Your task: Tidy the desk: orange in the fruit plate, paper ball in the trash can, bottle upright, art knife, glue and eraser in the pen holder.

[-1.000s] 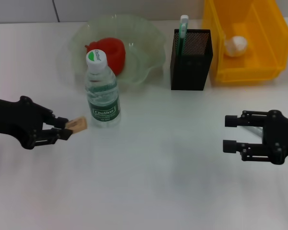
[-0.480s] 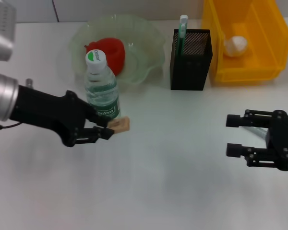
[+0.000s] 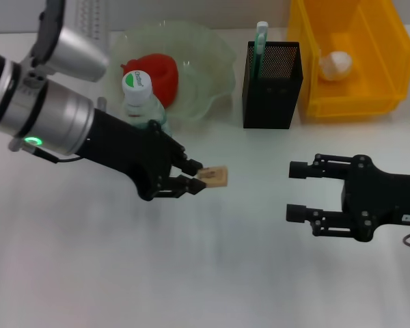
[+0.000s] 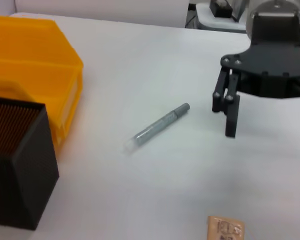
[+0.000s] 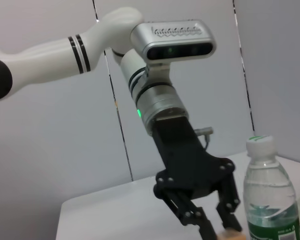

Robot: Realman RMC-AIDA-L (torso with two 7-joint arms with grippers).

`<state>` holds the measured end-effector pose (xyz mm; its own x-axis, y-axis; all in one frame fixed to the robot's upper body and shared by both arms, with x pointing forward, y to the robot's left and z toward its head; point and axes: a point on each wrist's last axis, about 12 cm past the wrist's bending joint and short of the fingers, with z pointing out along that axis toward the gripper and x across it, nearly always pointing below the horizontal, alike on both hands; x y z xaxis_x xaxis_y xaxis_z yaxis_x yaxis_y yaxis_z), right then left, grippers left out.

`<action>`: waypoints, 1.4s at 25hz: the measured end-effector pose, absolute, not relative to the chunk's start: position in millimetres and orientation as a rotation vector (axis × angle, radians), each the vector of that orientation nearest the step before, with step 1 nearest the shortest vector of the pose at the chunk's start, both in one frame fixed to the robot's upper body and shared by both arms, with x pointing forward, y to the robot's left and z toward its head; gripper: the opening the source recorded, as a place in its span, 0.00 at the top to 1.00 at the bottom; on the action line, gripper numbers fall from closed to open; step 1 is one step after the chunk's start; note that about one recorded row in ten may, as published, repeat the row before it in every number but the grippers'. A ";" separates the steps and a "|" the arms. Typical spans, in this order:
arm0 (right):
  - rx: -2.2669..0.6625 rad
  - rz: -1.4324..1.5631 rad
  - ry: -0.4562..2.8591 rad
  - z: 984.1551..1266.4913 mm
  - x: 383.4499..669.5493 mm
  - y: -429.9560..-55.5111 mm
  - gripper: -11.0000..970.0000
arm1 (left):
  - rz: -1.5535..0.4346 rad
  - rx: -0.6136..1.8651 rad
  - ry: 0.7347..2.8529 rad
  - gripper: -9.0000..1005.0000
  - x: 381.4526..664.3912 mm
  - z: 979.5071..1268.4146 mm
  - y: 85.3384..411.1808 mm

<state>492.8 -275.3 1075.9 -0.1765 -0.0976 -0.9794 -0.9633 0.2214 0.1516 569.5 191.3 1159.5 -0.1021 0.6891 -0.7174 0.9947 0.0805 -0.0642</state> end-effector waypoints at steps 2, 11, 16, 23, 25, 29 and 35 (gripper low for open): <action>-1.043 1.104 1.509 1073.9 492.7 -273.8 0.29 | -0.769 1.665 1.843 0.75 570.2 1160.0 188.4; -1.032 1.050 1.487 1062.8 499.3 -259.0 0.29 | -0.724 1.726 1.828 0.75 574.1 1160.8 170.3; -1.032 1.027 1.473 1060.7 500.0 -256.8 0.29 | -0.709 1.733 1.829 0.75 574.7 1161.1 169.0; -1.056 0.989 1.488 1057.1 506.8 -250.7 0.29 | -0.692 1.742 1.829 0.75 575.9 1162.0 169.3; -1.068 0.982 1.486 1056.4 508.6 -248.0 0.29 | -0.687 1.743 1.830 0.75 576.1 1162.0 169.3; -1.100 0.974 1.502 1053.2 512.4 -240.6 0.29 | -0.685 1.743 1.829 0.75 576.4 1162.4 169.1; -1.113 0.977 1.503 1053.5 518.5 -232.0 0.29 | -0.682 1.745 1.828 0.75 576.6 1162.5 169.1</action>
<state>518.5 -232.0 1053.5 -0.0925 -0.1715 -0.9808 -0.9660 0.2543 0.0466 576.6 169.1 1162.5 -0.0368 0.7382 -0.6736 0.9990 0.0444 -0.0059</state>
